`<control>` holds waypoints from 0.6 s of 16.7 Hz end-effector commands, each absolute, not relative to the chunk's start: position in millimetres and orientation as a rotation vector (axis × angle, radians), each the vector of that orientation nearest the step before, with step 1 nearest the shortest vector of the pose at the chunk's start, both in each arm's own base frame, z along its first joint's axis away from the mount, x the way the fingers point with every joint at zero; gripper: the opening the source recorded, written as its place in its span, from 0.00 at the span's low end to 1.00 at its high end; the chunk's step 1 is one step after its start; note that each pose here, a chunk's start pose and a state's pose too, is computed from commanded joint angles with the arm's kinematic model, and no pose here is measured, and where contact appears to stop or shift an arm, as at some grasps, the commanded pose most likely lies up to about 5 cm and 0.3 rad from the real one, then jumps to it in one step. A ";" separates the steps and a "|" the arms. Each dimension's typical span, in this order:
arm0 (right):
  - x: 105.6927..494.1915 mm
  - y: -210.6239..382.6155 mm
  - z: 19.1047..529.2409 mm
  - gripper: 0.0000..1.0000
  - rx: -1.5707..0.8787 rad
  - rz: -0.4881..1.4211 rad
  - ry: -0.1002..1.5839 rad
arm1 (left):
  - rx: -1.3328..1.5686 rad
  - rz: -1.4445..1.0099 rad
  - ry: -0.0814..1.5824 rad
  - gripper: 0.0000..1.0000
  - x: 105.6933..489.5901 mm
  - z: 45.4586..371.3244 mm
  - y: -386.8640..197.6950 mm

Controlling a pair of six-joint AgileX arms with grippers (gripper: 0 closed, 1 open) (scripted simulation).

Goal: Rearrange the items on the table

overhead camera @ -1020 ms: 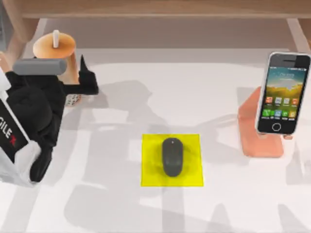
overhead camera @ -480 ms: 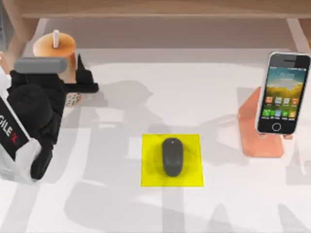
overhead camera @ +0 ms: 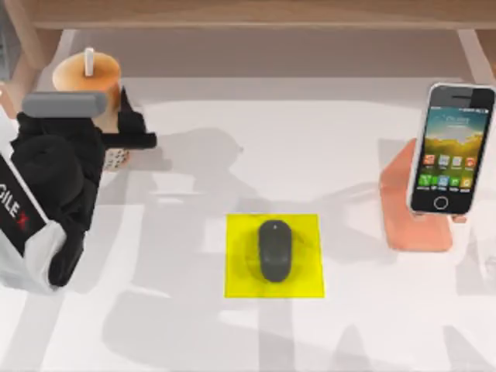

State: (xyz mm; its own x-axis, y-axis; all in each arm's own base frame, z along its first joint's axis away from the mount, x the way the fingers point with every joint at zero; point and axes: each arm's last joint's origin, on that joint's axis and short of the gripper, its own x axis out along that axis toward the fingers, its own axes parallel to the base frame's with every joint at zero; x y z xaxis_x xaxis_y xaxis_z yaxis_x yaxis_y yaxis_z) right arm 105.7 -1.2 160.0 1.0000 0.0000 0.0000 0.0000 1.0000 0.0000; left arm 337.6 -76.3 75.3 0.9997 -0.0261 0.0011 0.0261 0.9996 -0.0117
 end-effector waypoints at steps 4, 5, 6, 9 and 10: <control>105.7 -1.2 160.0 1.00 0.000 0.000 0.000 | -0.012 -0.026 -0.001 0.00 337.6 75.3 -76.3; 105.7 -1.2 160.0 1.00 0.000 0.000 0.000 | -0.012 -0.026 -0.001 0.00 337.6 75.3 -76.3; 105.7 -1.2 160.0 1.00 0.000 0.000 0.000 | -0.012 -0.026 -0.001 0.00 337.6 75.3 -76.3; 105.7 -1.2 160.0 1.00 0.000 0.000 0.000 | -0.012 -0.026 -0.001 0.00 337.6 75.3 -76.3; 105.7 -1.2 160.0 1.00 0.000 0.000 0.000 | -0.010 -0.027 0.000 0.00 337.2 75.2 -76.7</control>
